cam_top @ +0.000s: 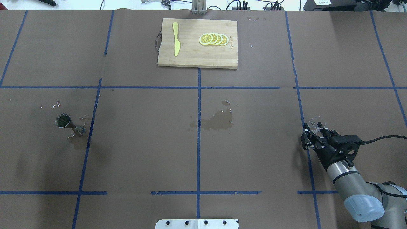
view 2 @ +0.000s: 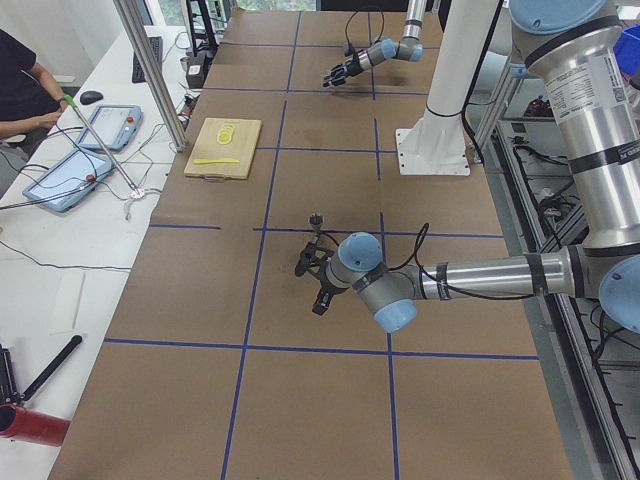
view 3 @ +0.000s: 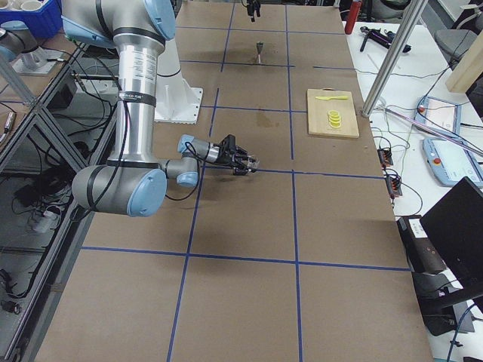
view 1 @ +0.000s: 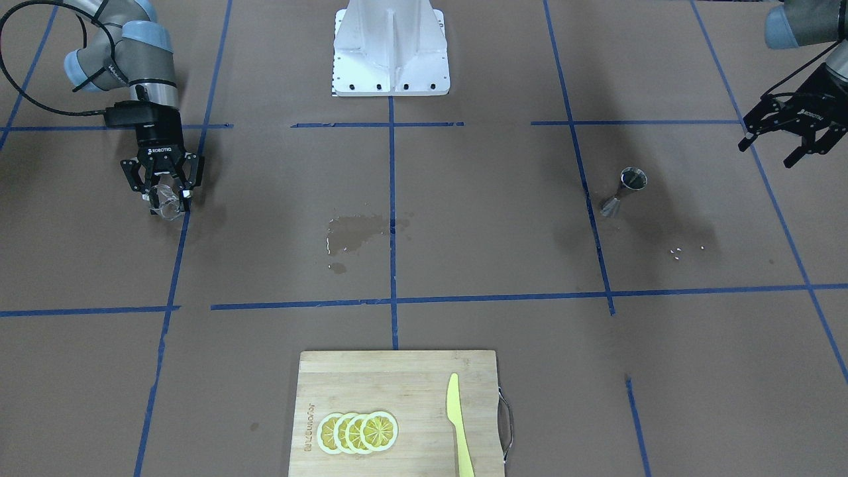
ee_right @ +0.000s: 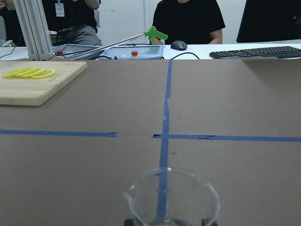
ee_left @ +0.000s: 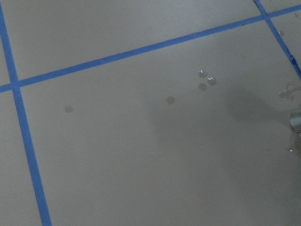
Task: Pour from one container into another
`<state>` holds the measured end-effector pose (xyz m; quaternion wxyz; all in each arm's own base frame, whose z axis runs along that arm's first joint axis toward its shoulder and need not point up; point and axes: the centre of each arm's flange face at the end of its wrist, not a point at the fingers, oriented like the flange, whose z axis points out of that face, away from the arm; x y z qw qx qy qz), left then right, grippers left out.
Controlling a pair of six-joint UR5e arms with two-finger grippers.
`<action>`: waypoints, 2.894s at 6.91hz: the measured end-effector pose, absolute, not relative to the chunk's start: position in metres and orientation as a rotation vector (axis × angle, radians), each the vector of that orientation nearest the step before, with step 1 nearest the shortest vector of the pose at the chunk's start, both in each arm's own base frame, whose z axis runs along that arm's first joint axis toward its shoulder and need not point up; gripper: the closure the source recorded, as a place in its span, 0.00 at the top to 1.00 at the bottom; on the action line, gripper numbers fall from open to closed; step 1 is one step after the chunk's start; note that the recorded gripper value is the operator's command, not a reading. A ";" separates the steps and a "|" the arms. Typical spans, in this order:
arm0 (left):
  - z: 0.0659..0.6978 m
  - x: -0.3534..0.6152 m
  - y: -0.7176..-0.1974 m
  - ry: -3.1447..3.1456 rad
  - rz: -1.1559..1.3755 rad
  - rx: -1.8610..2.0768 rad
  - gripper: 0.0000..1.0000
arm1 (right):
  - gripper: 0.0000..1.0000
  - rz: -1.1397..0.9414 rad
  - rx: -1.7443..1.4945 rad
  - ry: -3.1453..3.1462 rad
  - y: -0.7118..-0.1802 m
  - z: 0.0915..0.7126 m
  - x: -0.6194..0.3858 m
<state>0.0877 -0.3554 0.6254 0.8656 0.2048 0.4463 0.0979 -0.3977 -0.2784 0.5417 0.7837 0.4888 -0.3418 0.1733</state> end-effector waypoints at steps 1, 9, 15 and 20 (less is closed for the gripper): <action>0.624 0.088 -0.356 0.936 0.205 0.430 1.00 | 0.27 0.374 1.055 -0.737 -0.279 0.543 -0.402; 0.622 0.087 -0.356 0.933 0.200 0.439 1.00 | 0.72 0.356 1.051 -0.708 -0.279 0.560 -0.402; 0.621 0.085 -0.357 0.931 0.193 0.445 1.00 | 1.00 0.351 1.043 -0.715 -0.279 0.558 -0.400; 0.621 0.084 -0.357 0.931 0.192 0.447 1.00 | 1.00 0.265 0.890 -0.835 -0.258 0.565 -0.346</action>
